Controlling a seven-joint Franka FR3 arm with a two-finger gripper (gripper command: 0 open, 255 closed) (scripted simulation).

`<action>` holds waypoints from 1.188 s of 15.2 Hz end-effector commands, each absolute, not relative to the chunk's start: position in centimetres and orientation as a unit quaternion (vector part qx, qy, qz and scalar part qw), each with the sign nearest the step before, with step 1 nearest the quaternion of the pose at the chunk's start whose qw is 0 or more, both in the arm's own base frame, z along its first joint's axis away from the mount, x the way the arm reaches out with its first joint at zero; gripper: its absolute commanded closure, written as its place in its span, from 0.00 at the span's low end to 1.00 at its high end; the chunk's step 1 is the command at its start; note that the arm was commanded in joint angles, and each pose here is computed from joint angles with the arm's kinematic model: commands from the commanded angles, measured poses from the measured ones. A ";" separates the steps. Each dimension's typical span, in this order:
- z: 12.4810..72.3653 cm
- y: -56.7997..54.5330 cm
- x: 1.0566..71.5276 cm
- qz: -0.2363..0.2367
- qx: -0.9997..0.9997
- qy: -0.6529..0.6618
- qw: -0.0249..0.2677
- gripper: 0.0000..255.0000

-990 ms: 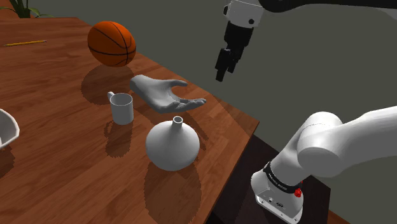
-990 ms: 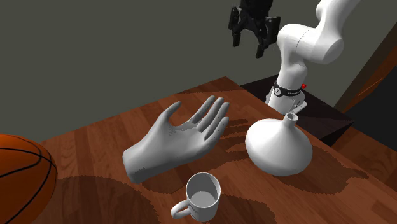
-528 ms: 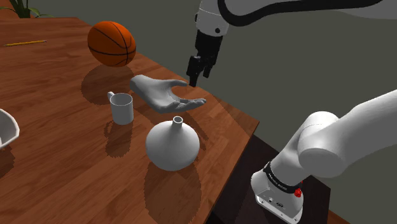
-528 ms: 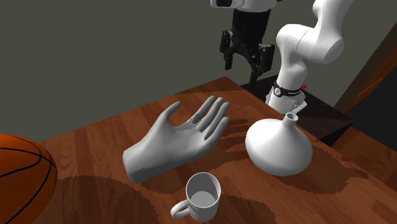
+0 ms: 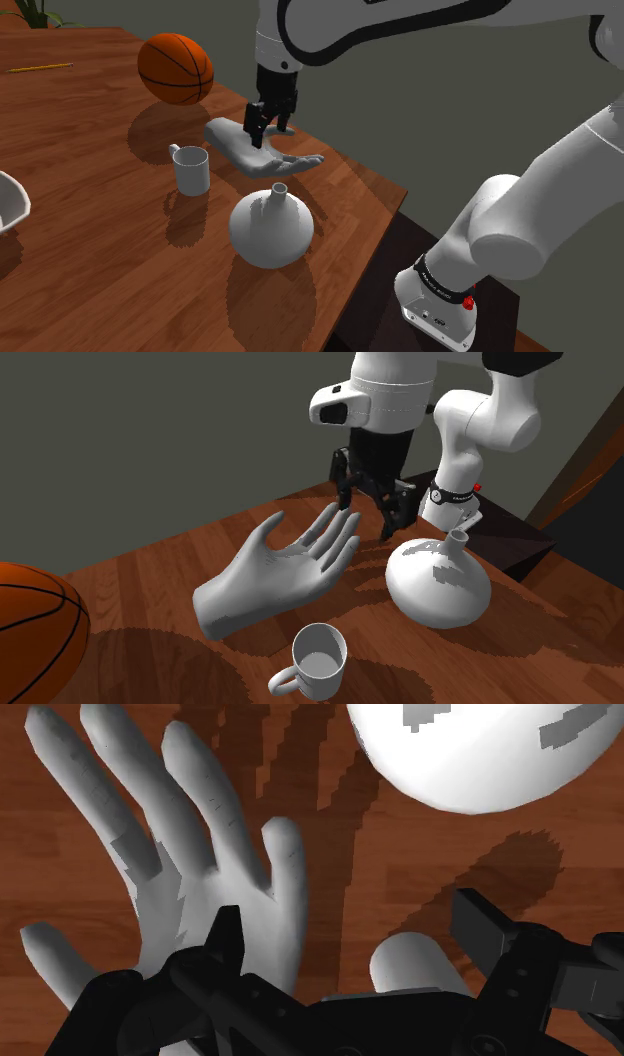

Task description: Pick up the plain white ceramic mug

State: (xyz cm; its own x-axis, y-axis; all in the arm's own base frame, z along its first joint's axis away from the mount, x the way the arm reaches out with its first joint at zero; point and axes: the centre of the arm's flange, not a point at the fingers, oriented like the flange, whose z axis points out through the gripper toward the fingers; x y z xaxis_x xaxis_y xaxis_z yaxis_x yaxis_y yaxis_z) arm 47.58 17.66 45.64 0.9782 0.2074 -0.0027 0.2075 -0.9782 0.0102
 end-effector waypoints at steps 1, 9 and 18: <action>44.4 19.8 49.1 0.002 0.994 0.109 0.004 0.00; 40.2 26.9 55.2 0.012 0.992 0.126 0.000 0.00; 36.0 32.6 59.9 0.019 0.990 0.139 -0.003 0.00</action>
State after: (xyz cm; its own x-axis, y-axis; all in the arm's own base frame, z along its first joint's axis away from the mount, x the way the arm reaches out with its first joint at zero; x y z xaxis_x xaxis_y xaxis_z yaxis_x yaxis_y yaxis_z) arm 59.84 32.32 36.54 0.9608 0.2744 0.0384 0.2746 -0.9615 0.0001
